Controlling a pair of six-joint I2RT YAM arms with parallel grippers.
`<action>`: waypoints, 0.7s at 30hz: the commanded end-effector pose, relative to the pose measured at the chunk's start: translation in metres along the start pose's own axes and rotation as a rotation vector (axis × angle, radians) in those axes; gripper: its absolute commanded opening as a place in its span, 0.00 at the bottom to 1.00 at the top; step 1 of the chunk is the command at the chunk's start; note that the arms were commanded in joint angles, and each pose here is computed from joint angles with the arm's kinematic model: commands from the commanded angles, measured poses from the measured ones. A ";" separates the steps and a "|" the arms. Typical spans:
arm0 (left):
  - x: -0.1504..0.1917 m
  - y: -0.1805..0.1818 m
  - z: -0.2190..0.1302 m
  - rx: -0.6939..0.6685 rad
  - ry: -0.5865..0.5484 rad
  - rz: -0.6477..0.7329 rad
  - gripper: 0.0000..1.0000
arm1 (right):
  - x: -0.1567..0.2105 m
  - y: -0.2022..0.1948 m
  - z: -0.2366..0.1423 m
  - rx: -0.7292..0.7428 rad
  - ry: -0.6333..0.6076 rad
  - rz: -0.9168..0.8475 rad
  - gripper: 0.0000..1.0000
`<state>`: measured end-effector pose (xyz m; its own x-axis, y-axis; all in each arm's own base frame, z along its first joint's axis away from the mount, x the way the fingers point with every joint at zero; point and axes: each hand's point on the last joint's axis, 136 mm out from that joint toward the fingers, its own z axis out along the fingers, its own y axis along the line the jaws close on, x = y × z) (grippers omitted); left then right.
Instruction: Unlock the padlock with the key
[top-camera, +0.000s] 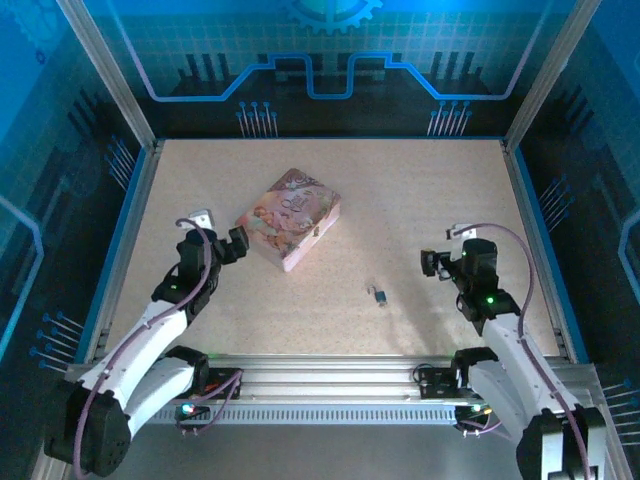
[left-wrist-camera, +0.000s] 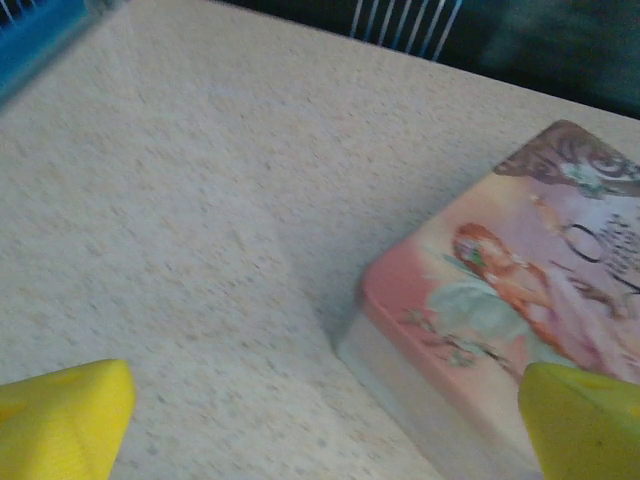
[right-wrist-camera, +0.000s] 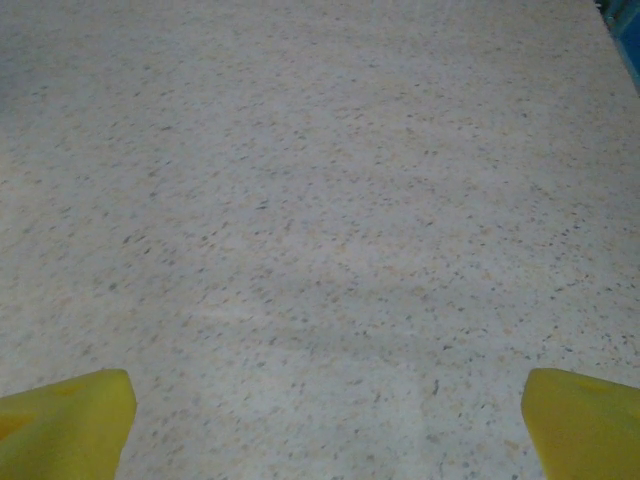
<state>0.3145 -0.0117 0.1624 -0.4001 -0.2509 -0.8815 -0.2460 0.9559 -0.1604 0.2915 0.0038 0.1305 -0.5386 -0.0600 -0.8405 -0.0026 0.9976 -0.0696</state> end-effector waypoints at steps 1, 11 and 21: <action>-0.026 0.019 0.003 -0.102 -0.146 0.114 0.99 | -0.023 -0.007 0.008 0.002 -0.116 0.032 1.00; -0.007 0.024 0.037 -0.033 -0.217 0.079 0.99 | -0.022 -0.011 0.039 -0.027 -0.172 0.056 1.00; 0.006 0.021 0.071 0.035 -0.267 0.109 0.99 | -0.039 0.009 0.080 -0.163 -0.246 0.061 1.00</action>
<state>0.3609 0.0201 0.1050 -0.2850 -0.1137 -0.9518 -0.2273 0.9726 -0.0481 0.3563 0.0063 0.0901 -0.4436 -0.0035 -0.8962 -0.0658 0.9974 0.0287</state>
